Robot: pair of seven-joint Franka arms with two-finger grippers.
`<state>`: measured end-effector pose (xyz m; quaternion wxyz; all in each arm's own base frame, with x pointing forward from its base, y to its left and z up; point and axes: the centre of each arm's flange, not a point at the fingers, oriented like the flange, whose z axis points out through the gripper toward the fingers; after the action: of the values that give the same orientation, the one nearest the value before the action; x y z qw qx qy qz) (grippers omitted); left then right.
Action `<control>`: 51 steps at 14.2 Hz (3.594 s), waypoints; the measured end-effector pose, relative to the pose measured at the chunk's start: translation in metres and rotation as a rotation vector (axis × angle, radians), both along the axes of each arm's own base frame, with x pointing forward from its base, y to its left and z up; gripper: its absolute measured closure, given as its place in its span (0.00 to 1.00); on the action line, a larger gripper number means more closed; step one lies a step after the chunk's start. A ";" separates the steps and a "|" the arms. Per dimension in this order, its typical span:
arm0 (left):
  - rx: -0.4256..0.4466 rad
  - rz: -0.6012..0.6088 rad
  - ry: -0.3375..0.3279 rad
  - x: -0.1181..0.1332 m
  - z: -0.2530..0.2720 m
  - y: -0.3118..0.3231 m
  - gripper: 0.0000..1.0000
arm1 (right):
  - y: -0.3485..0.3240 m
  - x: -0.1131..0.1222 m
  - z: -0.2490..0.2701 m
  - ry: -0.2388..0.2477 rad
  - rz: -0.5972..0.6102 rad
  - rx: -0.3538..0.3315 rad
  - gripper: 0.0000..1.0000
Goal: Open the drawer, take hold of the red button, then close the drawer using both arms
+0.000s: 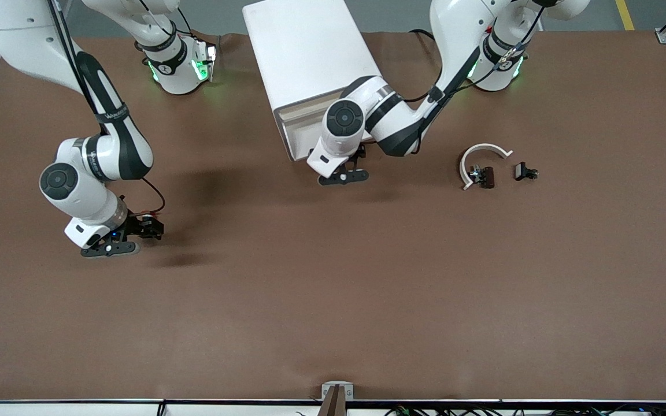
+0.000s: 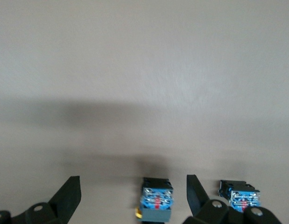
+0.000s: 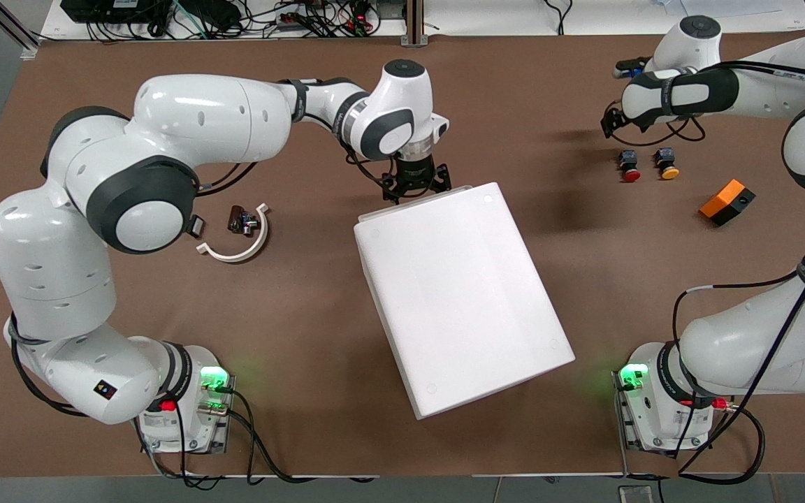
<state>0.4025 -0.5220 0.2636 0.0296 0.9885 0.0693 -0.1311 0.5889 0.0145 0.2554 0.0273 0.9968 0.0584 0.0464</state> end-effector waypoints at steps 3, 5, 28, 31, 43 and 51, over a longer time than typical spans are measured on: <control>0.008 0.003 0.031 -0.026 -0.004 -0.013 0.00 | 0.019 0.000 0.043 -0.003 -0.040 -0.008 0.00; 0.012 0.004 0.055 -0.038 -0.009 -0.017 0.00 | 0.035 -0.002 0.085 0.036 -0.077 -0.025 0.00; 0.123 0.268 -0.200 0.212 0.178 0.251 0.00 | 0.041 0.010 0.340 0.082 -0.158 0.015 0.00; 0.110 0.220 -0.235 0.230 0.230 0.301 0.00 | 0.033 0.010 0.347 0.071 -0.131 0.019 0.00; 0.143 0.088 -0.267 0.180 0.366 0.422 0.00 | 0.038 0.010 0.348 0.074 -0.111 0.021 0.00; 0.098 -0.011 -0.245 0.125 0.383 0.487 0.00 | 0.038 0.010 0.348 0.073 -0.111 0.021 0.00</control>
<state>0.5273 -0.0347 0.6469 -0.0111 0.9978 0.0658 -0.0059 0.5990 0.0521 0.6030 0.0170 0.9998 0.0035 0.0089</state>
